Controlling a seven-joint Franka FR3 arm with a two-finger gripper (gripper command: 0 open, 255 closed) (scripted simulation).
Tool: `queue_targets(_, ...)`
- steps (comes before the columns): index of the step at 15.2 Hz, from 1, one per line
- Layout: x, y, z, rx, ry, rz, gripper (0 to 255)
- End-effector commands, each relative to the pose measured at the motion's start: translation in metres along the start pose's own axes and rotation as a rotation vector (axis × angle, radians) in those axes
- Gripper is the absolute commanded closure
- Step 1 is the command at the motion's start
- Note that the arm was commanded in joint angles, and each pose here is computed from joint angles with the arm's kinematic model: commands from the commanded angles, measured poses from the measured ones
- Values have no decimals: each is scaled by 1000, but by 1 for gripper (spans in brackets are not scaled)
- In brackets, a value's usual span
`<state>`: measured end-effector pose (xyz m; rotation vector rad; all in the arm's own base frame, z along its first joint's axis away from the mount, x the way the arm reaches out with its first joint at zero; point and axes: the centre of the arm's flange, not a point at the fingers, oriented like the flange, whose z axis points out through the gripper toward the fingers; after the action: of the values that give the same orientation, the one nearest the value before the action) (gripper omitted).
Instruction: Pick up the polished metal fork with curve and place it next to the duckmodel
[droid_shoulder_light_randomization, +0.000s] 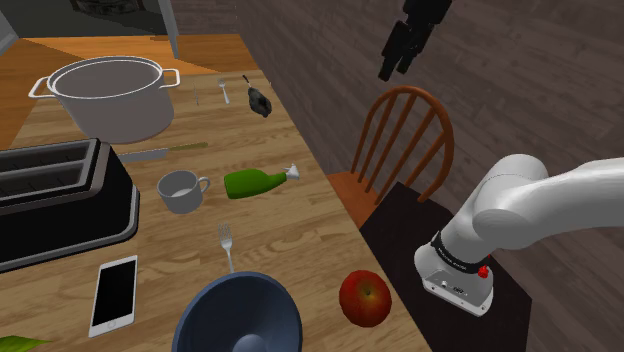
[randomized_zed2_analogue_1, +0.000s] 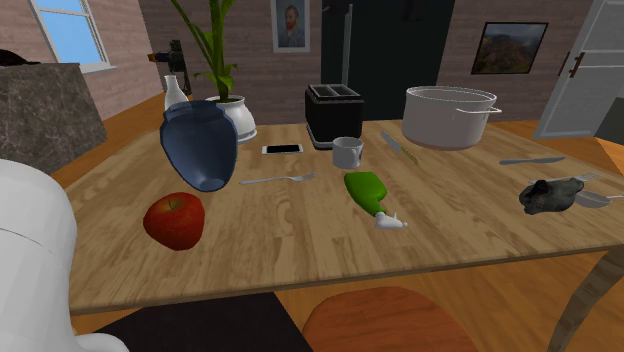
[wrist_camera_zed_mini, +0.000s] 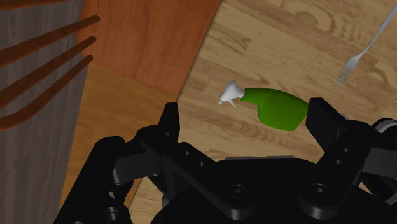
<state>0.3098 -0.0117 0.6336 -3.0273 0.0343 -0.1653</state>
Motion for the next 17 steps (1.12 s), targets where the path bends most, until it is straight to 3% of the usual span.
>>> queue_targets(1, 0, 0, 0, 0, 0, 0, 0)
queue_targets(17, 19, -153, 152, -51, -4, 185, 0)
